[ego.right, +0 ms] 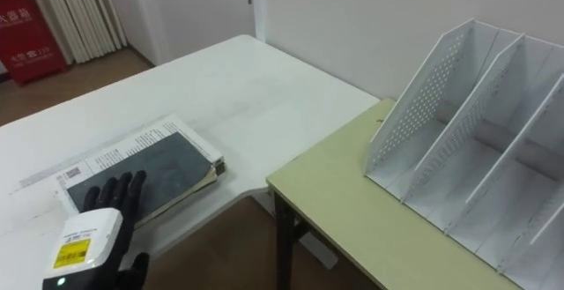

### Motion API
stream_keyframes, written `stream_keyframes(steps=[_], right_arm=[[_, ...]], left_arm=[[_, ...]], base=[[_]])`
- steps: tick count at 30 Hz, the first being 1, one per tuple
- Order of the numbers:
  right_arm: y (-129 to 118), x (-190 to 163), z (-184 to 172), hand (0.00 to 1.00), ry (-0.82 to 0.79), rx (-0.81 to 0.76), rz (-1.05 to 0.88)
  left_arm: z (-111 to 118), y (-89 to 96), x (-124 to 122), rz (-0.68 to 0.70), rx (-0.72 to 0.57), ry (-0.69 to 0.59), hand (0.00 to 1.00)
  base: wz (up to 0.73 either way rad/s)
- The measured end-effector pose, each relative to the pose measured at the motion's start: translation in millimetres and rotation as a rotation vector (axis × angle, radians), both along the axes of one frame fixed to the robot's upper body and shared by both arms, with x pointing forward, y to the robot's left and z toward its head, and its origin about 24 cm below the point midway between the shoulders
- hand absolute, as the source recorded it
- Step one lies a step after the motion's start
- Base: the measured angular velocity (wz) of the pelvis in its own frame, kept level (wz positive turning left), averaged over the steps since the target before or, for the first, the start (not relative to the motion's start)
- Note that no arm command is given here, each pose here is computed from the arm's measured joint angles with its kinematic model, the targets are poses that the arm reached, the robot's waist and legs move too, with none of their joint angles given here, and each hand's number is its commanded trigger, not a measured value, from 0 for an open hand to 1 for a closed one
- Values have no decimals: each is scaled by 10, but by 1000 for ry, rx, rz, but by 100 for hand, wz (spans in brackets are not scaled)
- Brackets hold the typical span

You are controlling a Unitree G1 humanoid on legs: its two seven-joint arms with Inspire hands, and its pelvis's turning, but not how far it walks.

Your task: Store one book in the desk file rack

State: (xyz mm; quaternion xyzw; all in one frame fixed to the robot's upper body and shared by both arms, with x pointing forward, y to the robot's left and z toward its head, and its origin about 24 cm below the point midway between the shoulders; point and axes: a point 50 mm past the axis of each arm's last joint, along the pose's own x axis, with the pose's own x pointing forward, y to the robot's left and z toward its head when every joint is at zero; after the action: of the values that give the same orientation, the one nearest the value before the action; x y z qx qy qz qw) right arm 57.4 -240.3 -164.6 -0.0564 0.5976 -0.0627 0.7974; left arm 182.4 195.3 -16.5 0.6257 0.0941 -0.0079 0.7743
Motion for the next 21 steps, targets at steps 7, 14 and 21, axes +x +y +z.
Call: stream_keyframes(steps=[7, 14, 21], right_arm=[[-17, -11, 0, 0, 11, -22, -9], [-54, 21, 23, 0, 18, -77, 49], [-142, -36, 34, 0, 84, -141, 123]], left_arm=[[-25, 11, 78, 0, 13, 1, 100], [89, 65, 230, 32, 40, -61, 100], [180, 84, 305, 36, 56, -125, 100]], base=[[0], [0], [0]])
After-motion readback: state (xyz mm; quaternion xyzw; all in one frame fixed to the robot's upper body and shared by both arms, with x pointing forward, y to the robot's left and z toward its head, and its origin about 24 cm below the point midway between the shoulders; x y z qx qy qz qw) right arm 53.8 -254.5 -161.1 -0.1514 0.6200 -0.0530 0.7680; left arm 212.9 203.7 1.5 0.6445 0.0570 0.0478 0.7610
